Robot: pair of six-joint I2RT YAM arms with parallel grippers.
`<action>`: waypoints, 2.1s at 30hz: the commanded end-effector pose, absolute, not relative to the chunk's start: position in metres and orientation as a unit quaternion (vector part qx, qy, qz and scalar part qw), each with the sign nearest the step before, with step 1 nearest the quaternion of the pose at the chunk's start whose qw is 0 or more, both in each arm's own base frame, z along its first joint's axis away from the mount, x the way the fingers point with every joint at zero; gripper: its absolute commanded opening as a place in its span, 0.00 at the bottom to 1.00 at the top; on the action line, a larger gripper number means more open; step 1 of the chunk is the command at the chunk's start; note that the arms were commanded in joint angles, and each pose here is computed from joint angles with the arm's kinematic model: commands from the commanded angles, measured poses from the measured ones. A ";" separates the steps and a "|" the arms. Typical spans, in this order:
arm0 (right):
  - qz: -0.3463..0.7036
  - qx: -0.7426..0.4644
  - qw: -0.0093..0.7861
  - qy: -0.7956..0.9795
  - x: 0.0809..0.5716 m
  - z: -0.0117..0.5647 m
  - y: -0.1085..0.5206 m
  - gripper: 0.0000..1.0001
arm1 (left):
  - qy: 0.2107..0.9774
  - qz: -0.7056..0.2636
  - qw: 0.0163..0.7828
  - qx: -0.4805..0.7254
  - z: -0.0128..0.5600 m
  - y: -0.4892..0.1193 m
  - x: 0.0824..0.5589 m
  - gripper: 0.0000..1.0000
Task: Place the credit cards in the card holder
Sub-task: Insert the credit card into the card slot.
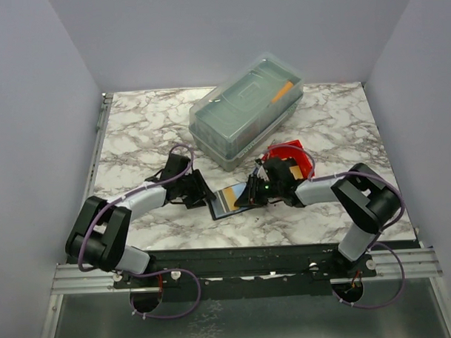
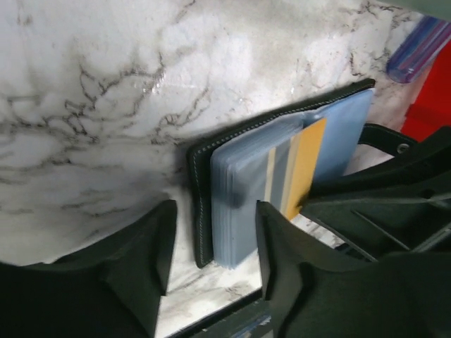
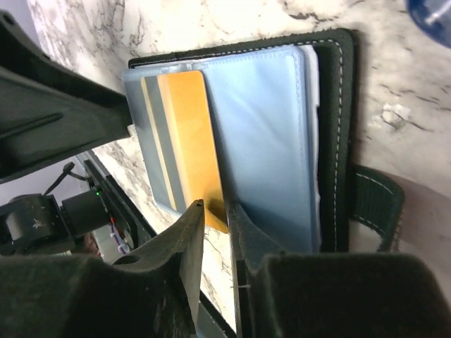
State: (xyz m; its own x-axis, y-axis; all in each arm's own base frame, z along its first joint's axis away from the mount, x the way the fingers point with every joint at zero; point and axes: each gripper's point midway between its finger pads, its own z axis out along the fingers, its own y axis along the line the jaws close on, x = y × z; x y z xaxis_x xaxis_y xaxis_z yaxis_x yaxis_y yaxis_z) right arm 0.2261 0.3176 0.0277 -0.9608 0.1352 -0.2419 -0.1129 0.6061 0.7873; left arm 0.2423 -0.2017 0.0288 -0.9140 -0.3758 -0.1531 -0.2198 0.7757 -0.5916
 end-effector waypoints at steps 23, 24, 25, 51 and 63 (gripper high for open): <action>0.397 -0.051 0.156 0.903 0.251 0.025 0.328 0.42 | 0.959 -0.209 0.098 -0.162 -0.003 -0.169 0.211 0.36; 0.408 -0.054 0.154 0.898 0.249 0.028 0.331 0.41 | 0.959 -0.210 0.096 -0.163 -0.003 -0.170 0.210 0.35; 0.417 -0.057 0.152 0.894 0.247 0.031 0.335 0.40 | 0.959 -0.212 0.095 -0.163 -0.004 -0.171 0.210 0.35; 0.372 -0.031 0.158 0.914 0.234 0.038 0.328 0.49 | 0.953 -0.241 0.103 -0.150 0.012 -0.178 0.211 0.43; 0.415 -0.063 0.151 0.895 0.232 0.053 0.368 0.49 | 0.949 -0.264 0.097 -0.143 0.015 -0.188 0.212 0.41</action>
